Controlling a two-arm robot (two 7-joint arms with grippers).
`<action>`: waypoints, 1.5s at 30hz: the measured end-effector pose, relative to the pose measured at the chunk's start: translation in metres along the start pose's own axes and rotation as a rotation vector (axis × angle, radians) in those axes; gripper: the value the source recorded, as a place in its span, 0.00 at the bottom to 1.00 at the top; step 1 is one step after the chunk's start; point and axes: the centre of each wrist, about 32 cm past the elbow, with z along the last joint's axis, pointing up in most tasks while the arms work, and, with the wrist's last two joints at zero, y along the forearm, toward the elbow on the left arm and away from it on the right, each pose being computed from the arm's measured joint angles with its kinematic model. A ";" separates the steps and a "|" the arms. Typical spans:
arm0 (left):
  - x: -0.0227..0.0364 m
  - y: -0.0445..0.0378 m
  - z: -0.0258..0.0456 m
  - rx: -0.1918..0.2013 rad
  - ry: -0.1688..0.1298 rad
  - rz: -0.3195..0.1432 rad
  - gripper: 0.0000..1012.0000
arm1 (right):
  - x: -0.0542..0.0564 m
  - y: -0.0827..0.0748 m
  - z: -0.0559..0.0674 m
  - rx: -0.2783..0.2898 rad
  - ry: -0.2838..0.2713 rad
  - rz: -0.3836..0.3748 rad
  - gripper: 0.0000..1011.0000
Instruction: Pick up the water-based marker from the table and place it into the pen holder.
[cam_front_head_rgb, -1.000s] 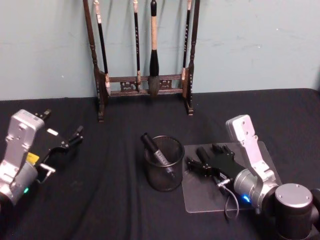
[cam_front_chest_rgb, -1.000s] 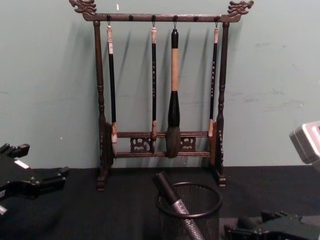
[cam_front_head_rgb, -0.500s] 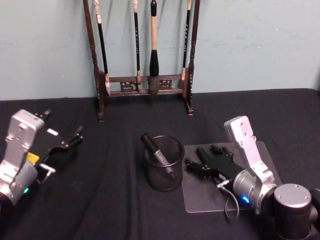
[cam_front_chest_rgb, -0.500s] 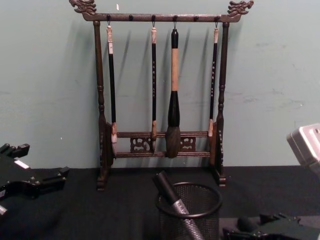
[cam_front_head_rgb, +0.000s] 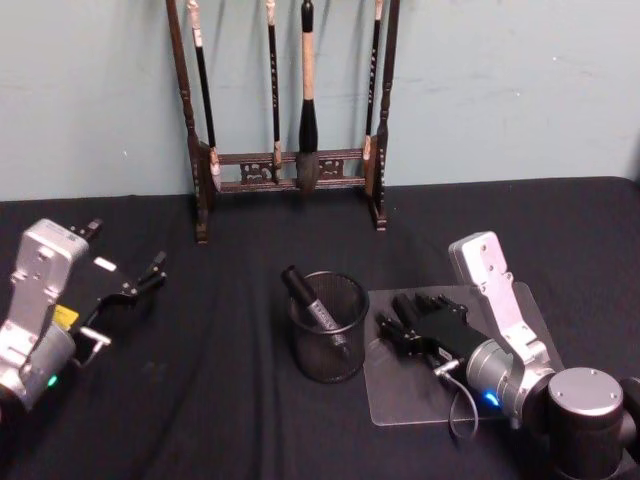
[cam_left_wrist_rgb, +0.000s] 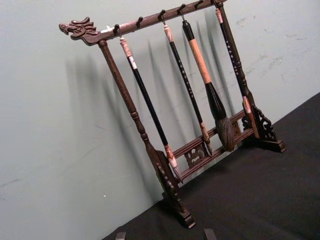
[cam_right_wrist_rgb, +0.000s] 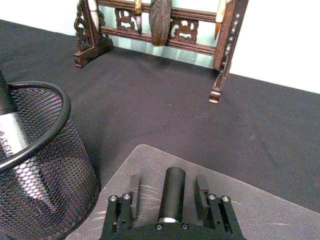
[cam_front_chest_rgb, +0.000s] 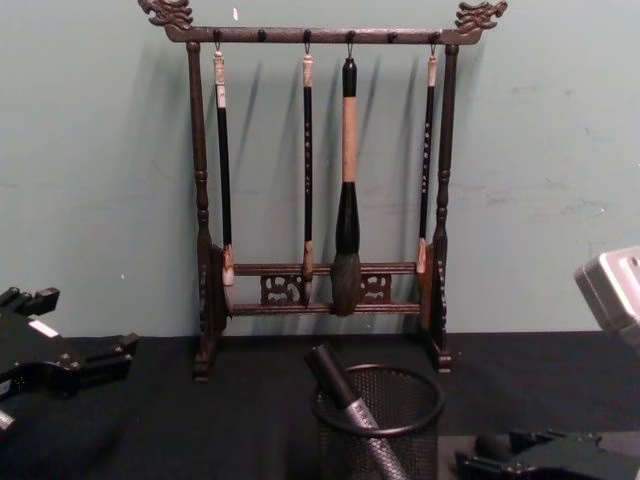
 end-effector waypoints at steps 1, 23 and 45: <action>0.0000 0.0000 0.0000 0.000 0.000 0.000 1.00 | 0.000 0.000 0.000 0.000 0.000 0.000 0.67; 0.0000 0.0000 0.0000 0.000 0.000 0.000 1.00 | 0.000 0.000 0.000 0.000 0.000 0.000 0.24; 0.0000 0.0000 0.0000 0.000 0.000 0.000 1.00 | 0.004 -0.008 0.000 0.098 -0.009 0.023 0.24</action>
